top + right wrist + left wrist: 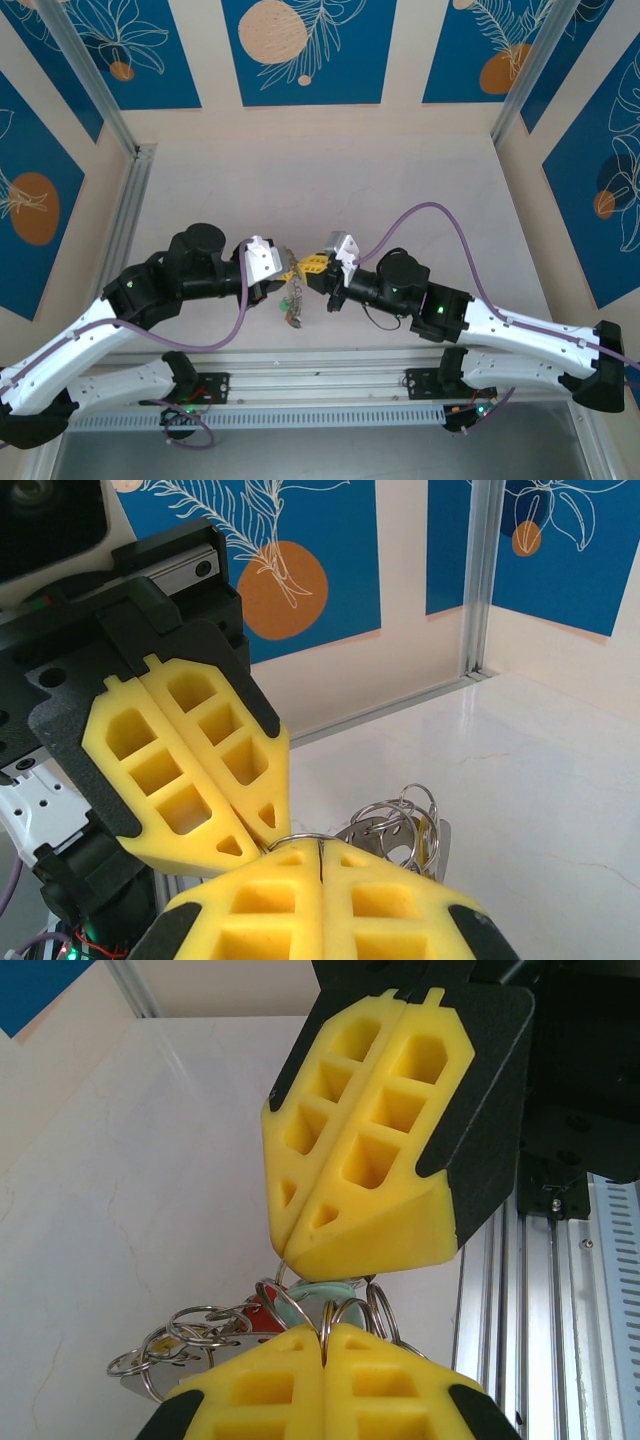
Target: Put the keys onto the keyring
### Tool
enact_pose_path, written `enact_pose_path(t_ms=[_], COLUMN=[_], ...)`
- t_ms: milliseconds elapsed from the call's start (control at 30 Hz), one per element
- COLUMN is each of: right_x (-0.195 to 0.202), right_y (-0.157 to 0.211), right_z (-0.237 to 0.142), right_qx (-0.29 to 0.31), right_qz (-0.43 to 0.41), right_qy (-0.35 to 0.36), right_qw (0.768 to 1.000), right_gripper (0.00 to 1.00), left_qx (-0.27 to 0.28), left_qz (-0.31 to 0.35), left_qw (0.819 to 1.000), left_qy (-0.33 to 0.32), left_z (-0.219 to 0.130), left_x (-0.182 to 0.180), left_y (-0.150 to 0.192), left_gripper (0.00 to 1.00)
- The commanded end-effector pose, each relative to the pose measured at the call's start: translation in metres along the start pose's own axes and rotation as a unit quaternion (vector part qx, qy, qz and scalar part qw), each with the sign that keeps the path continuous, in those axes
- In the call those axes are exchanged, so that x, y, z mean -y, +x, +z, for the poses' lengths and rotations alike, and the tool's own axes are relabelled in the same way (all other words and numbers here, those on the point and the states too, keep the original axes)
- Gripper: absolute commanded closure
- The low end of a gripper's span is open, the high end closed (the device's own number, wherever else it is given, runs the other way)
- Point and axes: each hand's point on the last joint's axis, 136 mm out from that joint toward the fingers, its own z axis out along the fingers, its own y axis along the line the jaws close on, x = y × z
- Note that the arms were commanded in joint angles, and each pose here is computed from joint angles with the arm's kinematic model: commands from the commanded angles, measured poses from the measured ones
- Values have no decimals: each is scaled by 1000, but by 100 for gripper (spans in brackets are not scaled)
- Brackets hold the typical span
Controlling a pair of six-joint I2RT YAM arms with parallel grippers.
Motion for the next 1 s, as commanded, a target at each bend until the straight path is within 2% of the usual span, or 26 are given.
enact_pose_path(t_ms=[0,500,733,967], right_x=[10,6,4,-4], right_y=[-25,-41,-30,-21], right_z=[-5,-7,-5,-24], right_qx=[37,16,-5,-23], right_qz=[8,41,44,37], right_qy=[22,25,28,30], right_qw=[999,999,999,999], right_gripper=[100,100,100,100], left_qx=[30,38,36,39], left_qz=[19,23,21,20], left_qw=[999,999,999,999], left_qy=[23,33,24,-2], left_z=[-4,-10,-12,-15], left_x=[9,14,12,4], left_y=[-15,-18,-17,-16], left_gripper=[100,100,100,100])
